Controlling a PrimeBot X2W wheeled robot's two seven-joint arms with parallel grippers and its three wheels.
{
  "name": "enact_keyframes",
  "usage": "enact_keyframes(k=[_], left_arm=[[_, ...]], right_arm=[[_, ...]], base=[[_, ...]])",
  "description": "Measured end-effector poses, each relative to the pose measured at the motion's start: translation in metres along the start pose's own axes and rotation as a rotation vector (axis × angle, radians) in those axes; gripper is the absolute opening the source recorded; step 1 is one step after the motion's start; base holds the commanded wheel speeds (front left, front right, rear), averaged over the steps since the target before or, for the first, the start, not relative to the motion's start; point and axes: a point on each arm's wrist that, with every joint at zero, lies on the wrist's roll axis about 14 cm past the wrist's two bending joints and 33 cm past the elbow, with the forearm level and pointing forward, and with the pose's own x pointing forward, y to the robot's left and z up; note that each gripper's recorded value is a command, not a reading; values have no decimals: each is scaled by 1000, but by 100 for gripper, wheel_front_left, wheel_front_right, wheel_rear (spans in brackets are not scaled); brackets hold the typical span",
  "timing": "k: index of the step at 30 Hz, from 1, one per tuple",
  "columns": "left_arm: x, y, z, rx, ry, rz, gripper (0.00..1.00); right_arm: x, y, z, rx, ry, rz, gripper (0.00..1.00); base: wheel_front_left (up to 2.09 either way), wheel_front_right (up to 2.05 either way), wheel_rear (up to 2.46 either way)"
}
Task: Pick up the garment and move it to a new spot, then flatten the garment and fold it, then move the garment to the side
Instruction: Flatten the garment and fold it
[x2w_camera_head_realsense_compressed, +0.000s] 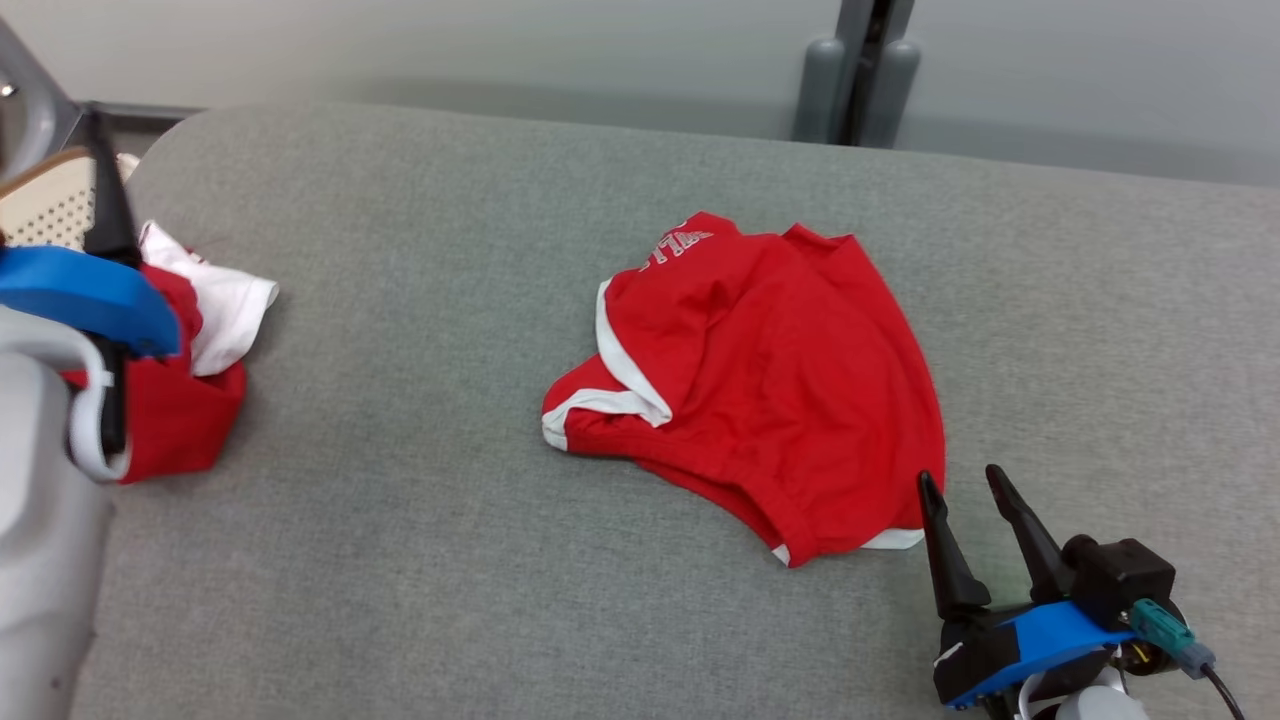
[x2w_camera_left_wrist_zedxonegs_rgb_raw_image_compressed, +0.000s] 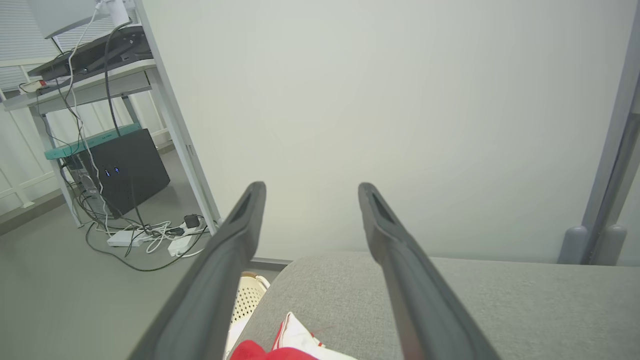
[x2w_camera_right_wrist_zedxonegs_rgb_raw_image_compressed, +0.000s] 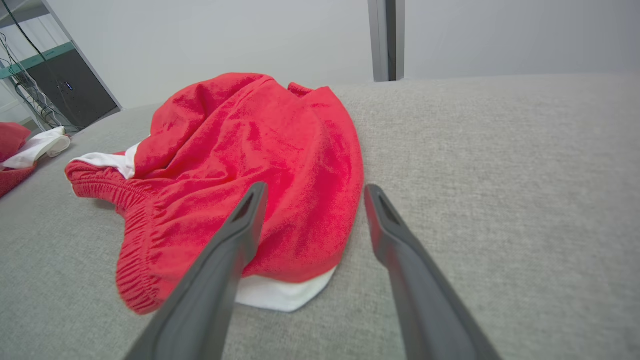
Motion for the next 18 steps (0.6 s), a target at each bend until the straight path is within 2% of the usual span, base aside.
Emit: enact_keyframes(k=[5,8,18], left_arm=[[-12,-57,9,-39,-54,-125,100],[-29,-86,-1,-89,-42,-173,100],[-112,-139,-54,-252,84,-236,100]], right_arm=[[-15,-14,13,-8,-34,-48,100],[-28,-19,16,-13,-45,-69,100],[-69,-19,20,-39,-68,-94,100]], base=[[0,0,0],[0,0,0],[0,0,0]])
